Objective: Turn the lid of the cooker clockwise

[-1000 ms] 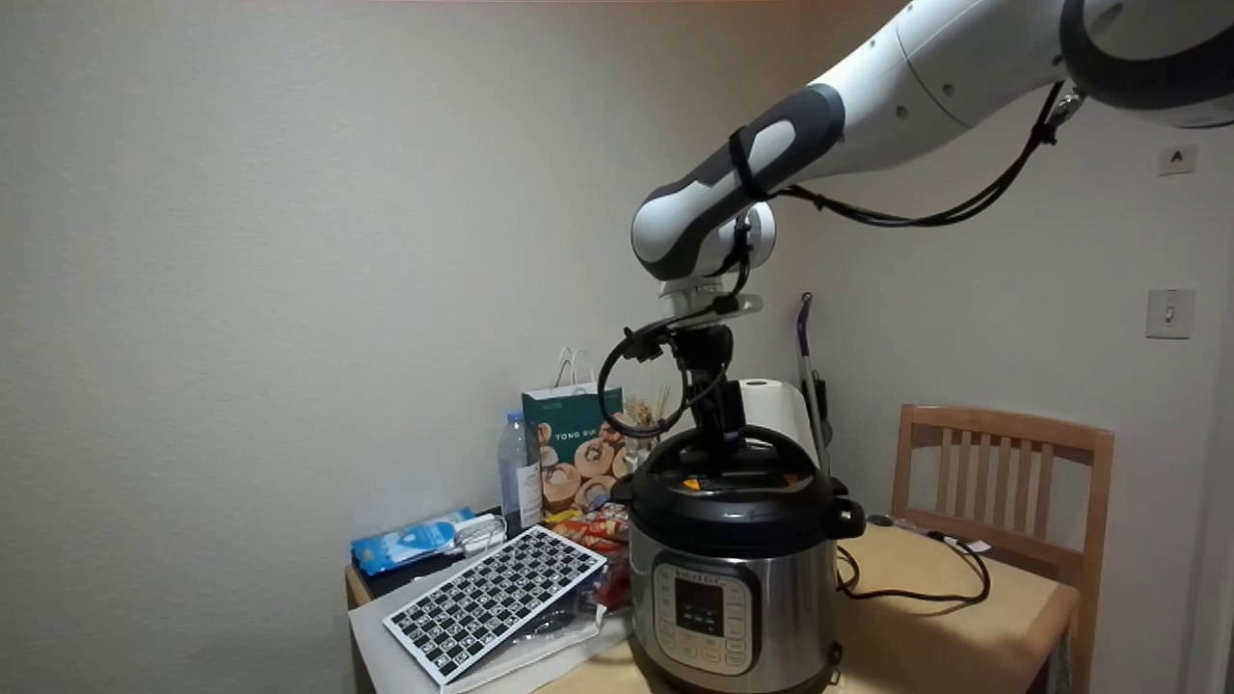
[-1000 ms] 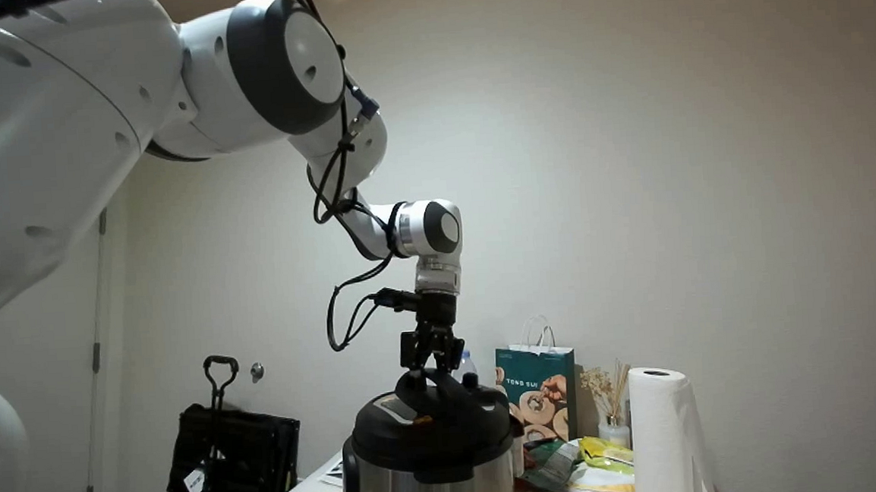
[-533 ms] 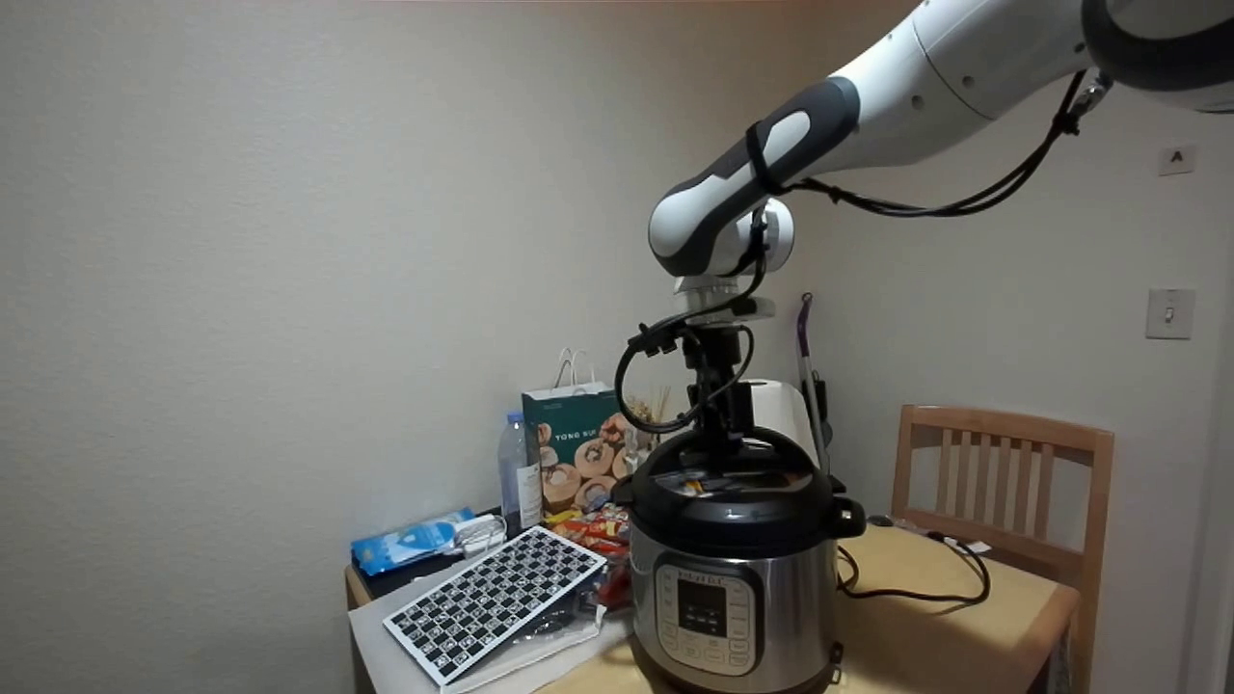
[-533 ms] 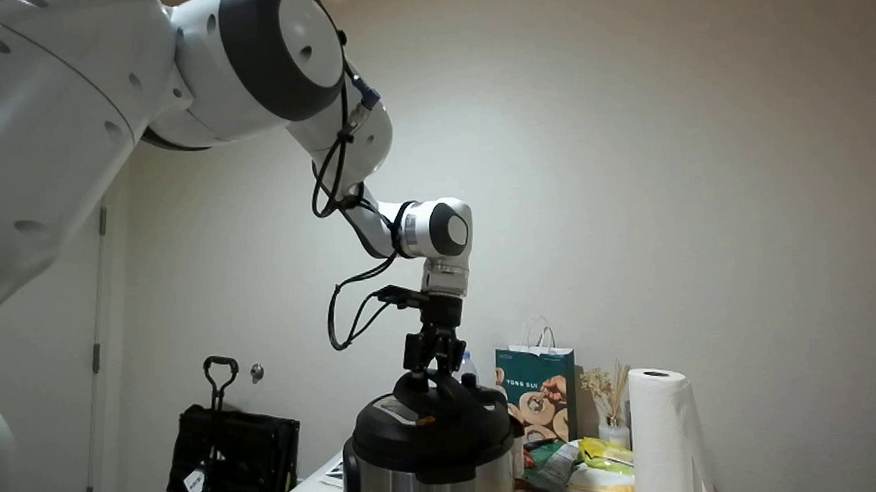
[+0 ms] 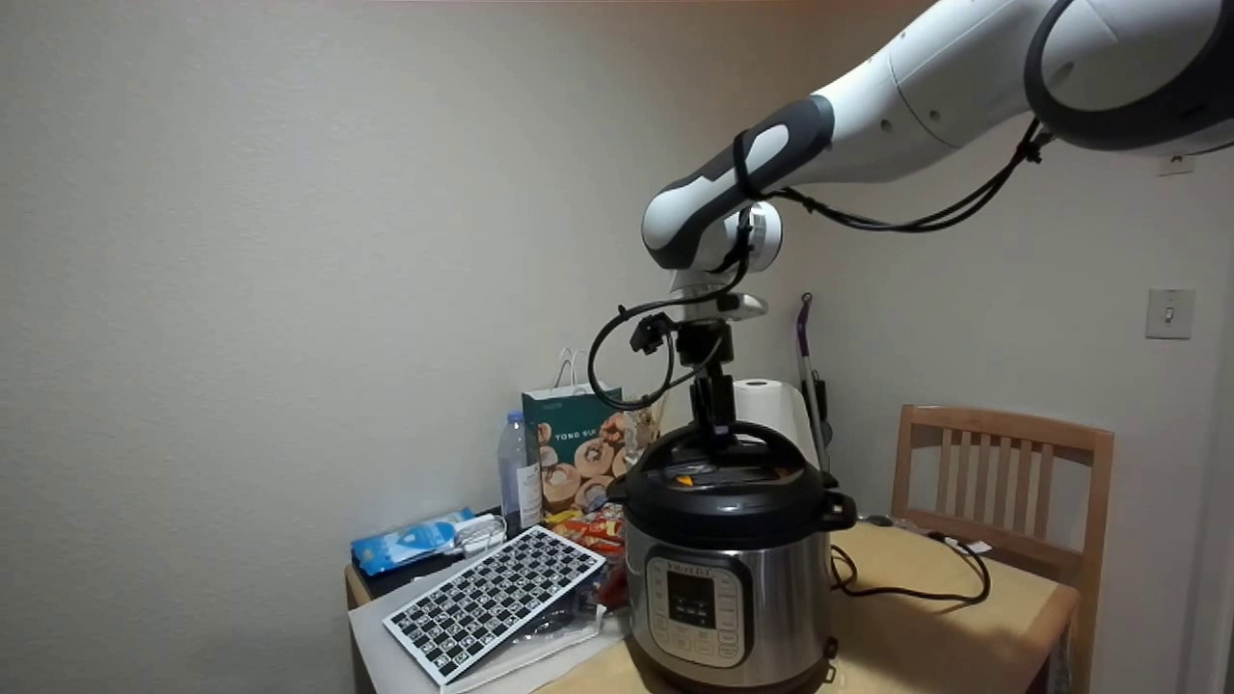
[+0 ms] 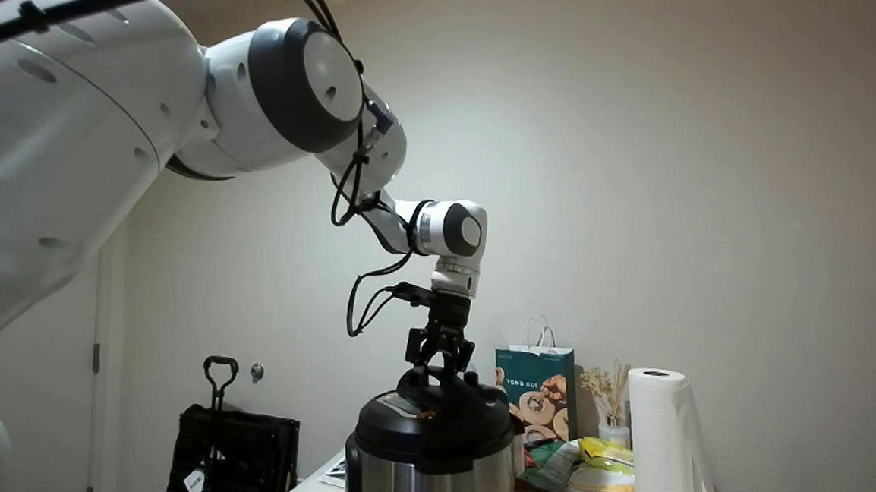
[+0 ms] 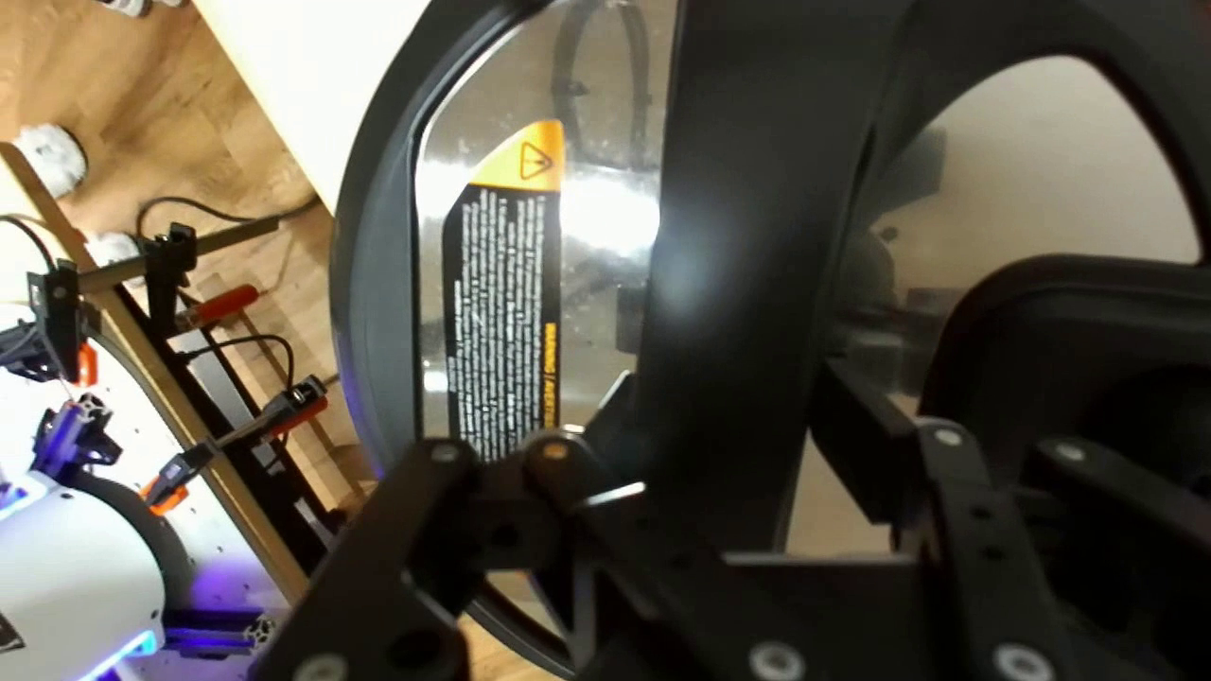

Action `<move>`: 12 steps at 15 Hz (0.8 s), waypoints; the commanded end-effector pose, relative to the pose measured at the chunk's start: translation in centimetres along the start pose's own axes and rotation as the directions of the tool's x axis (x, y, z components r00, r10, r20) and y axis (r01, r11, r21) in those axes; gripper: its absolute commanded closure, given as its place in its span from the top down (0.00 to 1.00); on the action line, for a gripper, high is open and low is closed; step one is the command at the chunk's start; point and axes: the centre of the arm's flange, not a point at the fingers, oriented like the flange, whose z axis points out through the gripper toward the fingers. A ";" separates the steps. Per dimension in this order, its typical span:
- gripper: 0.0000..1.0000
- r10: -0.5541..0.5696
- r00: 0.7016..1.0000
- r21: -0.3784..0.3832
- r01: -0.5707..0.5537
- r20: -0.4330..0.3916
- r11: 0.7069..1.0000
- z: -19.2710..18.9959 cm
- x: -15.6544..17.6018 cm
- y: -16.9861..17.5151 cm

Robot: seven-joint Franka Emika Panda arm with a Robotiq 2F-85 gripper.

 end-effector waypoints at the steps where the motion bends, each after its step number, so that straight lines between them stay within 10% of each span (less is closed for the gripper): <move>1: 0.23 0.086 0.996 -0.029 -0.086 0.012 0.996 5.3 -0.9 -5.3; 4: 0.23 0.001 1.000 -0.072 -0.003 -0.026 0.997 6.0 -0.7 -4.9; 5: 0.23 0.032 0.999 -0.035 -0.033 -0.014 0.999 1.0 -0.6 -1.0; 6: 0.48 0.031 0.999 -0.036 -0.032 -0.016 0.999 0.8 -0.6 -1.0; 9: 0.48 0.030 0.999 -0.038 -0.031 -0.021 0.999 0.8 -0.6 -0.9; 10: 0.23 0.030 0.999 -0.038 -0.031 -0.021 0.999 0.8 -0.6 -0.9; 12: 0.23 0.111 0.993 -0.028 -0.112 -0.038 0.993 2.3 -1.9 -1.1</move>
